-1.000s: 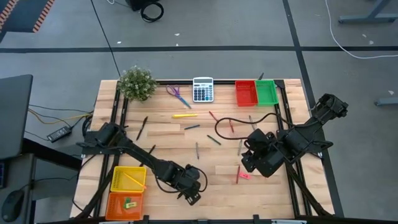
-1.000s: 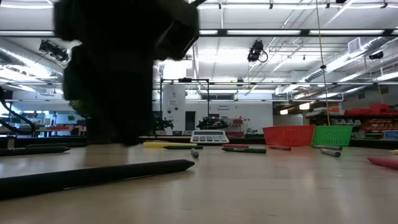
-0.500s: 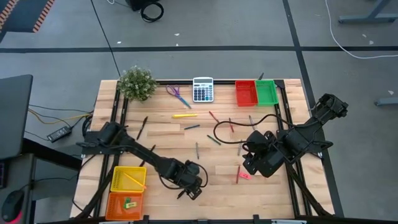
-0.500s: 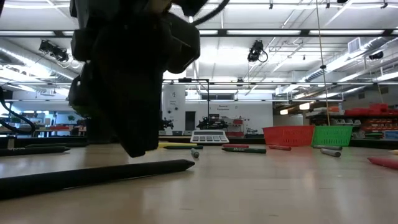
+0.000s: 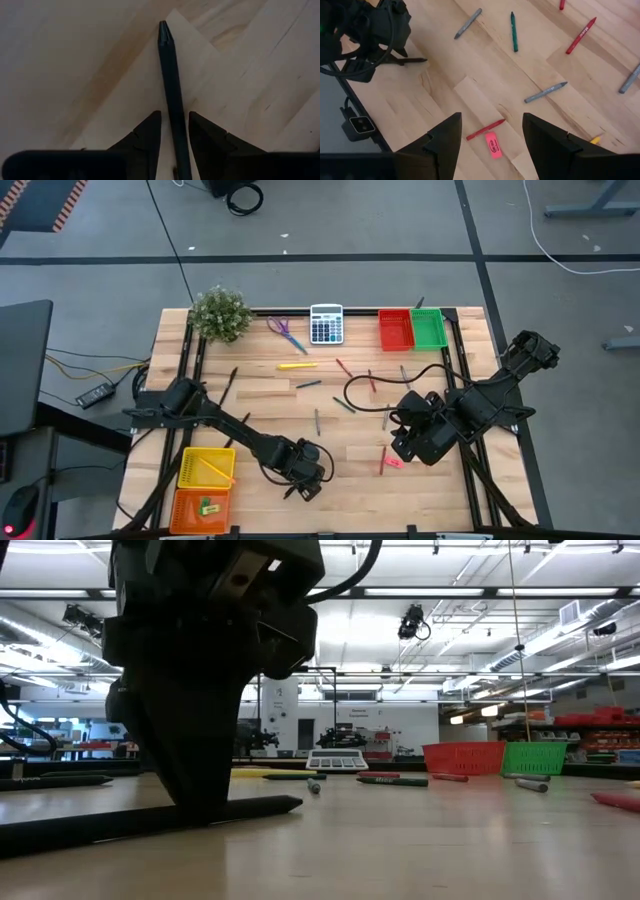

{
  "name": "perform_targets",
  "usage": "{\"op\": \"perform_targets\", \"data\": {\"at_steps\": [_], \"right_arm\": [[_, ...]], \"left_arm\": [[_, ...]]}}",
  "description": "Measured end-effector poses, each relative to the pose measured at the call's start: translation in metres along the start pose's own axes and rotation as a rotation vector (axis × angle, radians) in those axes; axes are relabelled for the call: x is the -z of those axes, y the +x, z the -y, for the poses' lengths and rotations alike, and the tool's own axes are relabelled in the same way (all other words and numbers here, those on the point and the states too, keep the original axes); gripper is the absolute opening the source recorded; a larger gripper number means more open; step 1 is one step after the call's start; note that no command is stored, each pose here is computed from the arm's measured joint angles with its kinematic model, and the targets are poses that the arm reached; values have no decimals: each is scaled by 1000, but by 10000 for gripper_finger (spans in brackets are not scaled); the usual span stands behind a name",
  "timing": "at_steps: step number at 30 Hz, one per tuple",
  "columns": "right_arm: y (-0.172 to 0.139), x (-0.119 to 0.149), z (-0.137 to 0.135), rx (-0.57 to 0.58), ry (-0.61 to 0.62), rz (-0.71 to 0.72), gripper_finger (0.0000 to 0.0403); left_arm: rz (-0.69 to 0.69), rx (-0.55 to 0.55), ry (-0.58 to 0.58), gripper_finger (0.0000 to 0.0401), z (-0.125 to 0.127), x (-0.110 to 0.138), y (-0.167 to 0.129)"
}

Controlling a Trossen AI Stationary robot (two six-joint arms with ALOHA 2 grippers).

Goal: Sort crayons/erasers/pens/pencils in bins
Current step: Put the bottom black pen into the red bin

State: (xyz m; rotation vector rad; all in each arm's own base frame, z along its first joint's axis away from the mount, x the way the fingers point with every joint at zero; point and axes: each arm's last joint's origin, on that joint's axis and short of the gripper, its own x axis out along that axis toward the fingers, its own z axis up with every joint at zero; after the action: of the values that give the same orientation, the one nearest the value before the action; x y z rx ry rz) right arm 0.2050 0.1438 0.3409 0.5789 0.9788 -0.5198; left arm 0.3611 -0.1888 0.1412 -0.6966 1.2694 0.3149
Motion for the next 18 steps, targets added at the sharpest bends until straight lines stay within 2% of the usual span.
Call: {"op": "perform_targets", "data": {"at_steps": [6, 18], "right_arm": [[0, 0, 0, 0, 0, 0, 216], [0, 0, 0, 0, -3, 0, 216]], "left_arm": [[-15, -54, 37, 99, -5, 1, 0], [-48, -133, 99, 36, -17, -6, -1]]}}
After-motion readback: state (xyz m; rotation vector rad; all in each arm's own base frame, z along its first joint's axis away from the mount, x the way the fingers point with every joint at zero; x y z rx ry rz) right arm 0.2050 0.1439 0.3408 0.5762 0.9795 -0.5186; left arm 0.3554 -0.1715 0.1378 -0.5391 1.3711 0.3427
